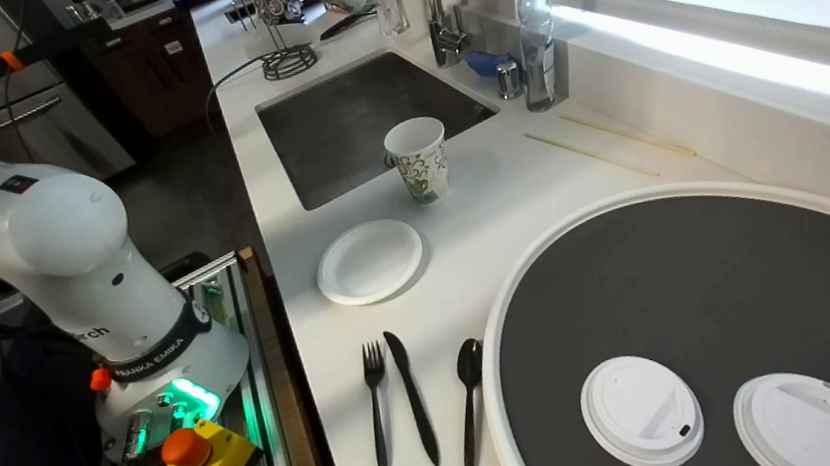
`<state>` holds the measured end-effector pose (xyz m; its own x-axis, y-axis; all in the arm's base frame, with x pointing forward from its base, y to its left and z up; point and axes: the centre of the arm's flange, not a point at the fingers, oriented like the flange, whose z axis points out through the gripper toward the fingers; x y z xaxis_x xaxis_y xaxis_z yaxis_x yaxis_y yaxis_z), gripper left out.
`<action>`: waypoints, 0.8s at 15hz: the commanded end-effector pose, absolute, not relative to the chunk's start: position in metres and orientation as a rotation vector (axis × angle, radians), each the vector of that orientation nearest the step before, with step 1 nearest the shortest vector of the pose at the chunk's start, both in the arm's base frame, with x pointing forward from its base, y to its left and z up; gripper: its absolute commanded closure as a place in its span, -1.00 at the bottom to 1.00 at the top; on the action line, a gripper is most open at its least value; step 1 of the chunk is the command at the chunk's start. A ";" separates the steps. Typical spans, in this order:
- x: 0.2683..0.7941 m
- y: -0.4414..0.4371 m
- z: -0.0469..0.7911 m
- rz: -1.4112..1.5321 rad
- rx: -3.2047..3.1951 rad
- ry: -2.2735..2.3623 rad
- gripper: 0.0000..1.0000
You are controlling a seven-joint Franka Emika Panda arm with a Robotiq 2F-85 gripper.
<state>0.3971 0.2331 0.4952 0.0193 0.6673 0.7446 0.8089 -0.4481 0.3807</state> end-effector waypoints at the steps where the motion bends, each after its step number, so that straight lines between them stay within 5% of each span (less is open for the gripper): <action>1: 0.394 0.224 0.480 -1.527 -2.108 -1.573 0.98; 12: 0.392 0.222 0.523 -1.615 -2.111 -1.574 0.93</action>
<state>0.3917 0.2218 0.5232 -0.0650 0.6683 0.7410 0.7236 -0.4798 0.4962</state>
